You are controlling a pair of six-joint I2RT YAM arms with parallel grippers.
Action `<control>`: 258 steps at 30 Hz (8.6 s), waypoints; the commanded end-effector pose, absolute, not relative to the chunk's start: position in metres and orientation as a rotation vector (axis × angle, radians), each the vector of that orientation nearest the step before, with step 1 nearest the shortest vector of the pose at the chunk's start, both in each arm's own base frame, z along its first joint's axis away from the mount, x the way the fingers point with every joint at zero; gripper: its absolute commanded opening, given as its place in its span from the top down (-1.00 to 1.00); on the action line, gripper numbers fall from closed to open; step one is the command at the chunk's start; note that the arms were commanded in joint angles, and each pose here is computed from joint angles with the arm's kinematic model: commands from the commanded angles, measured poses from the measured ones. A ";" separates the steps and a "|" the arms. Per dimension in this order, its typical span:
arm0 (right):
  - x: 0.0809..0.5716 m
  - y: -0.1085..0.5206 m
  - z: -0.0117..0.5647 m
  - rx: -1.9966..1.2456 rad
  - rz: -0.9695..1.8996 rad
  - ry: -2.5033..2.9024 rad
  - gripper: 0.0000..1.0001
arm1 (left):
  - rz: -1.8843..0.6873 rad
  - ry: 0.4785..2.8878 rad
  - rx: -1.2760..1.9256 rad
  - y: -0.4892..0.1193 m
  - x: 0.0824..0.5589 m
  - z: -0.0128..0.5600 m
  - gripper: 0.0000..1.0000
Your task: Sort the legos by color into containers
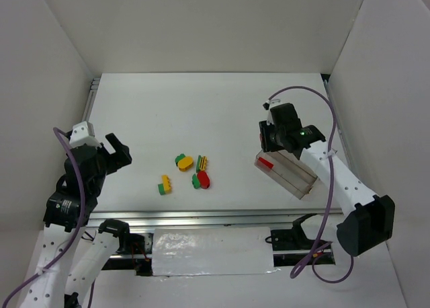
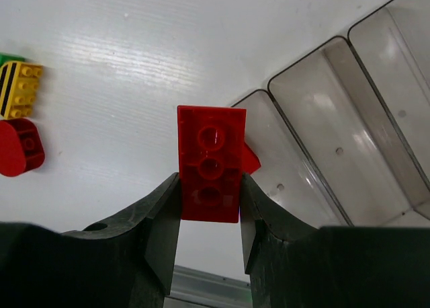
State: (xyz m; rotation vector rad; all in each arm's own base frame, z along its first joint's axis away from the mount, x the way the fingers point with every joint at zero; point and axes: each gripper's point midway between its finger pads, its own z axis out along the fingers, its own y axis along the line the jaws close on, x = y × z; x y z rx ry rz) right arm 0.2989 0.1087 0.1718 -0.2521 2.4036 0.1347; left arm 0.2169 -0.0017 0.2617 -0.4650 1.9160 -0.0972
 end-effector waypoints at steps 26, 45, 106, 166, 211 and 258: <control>0.279 0.048 0.116 -0.063 -0.226 2.547 -0.18 | -0.106 1.890 -0.445 -0.004 0.223 0.270 -0.99; 0.271 0.178 0.201 -0.017 0.403 2.230 -0.99 | -0.087 1.899 -0.460 -0.001 0.225 0.267 -0.99; 0.171 0.364 0.203 -0.553 0.688 1.966 0.62 | -1.316 1.926 0.006 -0.177 0.190 0.270 -0.99; 0.092 0.320 0.308 -0.784 1.508 1.654 -0.99 | -1.658 1.527 0.861 -0.238 0.097 0.316 1.00; 0.278 0.073 0.156 0.281 0.083 2.274 1.00 | -1.316 1.802 0.660 -0.225 0.141 0.291 1.00; 0.093 0.316 0.346 -0.658 1.852 1.414 -0.72 | -1.691 1.602 0.541 -0.249 0.137 0.347 1.00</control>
